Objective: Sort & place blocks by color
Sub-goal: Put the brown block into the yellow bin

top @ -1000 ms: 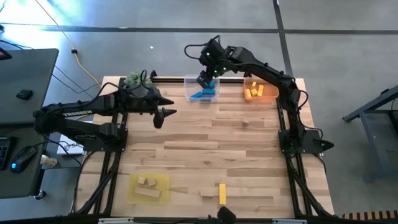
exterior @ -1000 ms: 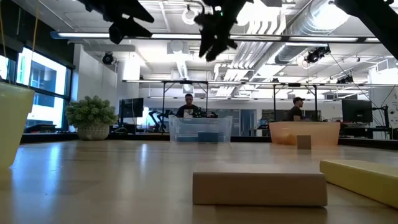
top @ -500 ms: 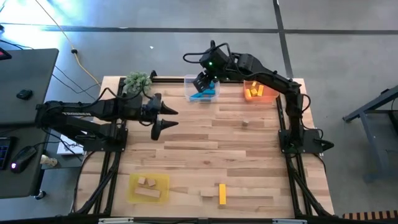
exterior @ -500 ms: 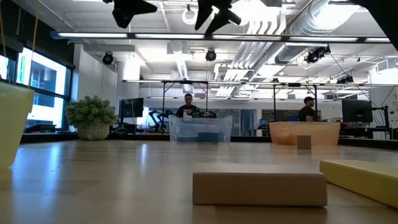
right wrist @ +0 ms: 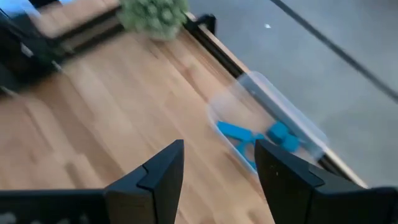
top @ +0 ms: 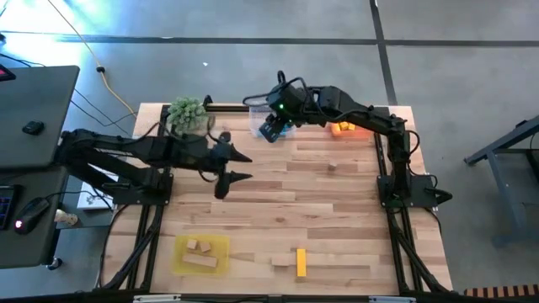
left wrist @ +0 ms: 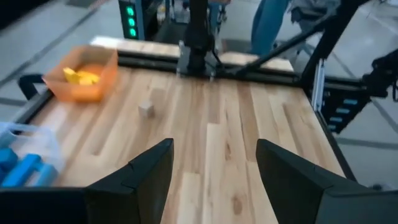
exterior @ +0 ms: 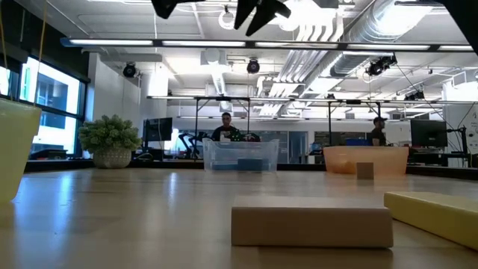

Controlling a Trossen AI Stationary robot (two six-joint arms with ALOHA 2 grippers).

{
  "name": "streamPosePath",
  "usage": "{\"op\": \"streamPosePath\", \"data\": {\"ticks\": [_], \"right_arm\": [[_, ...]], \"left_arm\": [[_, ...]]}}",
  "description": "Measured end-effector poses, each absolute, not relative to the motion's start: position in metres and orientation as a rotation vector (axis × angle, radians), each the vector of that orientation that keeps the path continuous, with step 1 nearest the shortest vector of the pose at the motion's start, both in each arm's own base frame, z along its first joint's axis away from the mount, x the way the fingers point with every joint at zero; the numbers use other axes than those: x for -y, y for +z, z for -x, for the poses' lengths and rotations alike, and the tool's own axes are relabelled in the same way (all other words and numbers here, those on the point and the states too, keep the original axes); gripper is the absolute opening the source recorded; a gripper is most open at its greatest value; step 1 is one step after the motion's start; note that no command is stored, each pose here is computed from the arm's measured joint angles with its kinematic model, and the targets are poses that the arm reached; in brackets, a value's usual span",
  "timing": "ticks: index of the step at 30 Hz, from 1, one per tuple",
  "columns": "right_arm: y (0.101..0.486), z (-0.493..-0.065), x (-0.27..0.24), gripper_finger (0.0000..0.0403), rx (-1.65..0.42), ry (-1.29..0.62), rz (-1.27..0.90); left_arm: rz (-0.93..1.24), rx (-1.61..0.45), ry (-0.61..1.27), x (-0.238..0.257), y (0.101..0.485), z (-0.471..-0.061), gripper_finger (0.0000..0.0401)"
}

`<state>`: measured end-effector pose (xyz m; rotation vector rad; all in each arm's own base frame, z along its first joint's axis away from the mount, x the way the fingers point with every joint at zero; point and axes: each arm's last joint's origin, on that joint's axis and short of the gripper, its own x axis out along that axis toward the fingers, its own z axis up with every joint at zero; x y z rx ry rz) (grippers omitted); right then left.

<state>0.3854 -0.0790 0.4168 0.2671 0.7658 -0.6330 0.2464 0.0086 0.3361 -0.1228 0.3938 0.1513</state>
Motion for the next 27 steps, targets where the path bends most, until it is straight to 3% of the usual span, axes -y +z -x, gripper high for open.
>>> {"op": "streamPosePath", "data": {"ticks": [11,27], "right_arm": [[0.409,-0.374,0.07,0.0183,-0.907,-0.704,-0.177],[0.409,-0.374,0.072,0.0183,-0.894,-0.73,-0.198]], "left_arm": [[0.092,-0.594,0.176,0.037,0.277,-0.299,0.0217],[0.09,-0.614,0.171,0.093,0.213,-0.339,0.0217]]}}
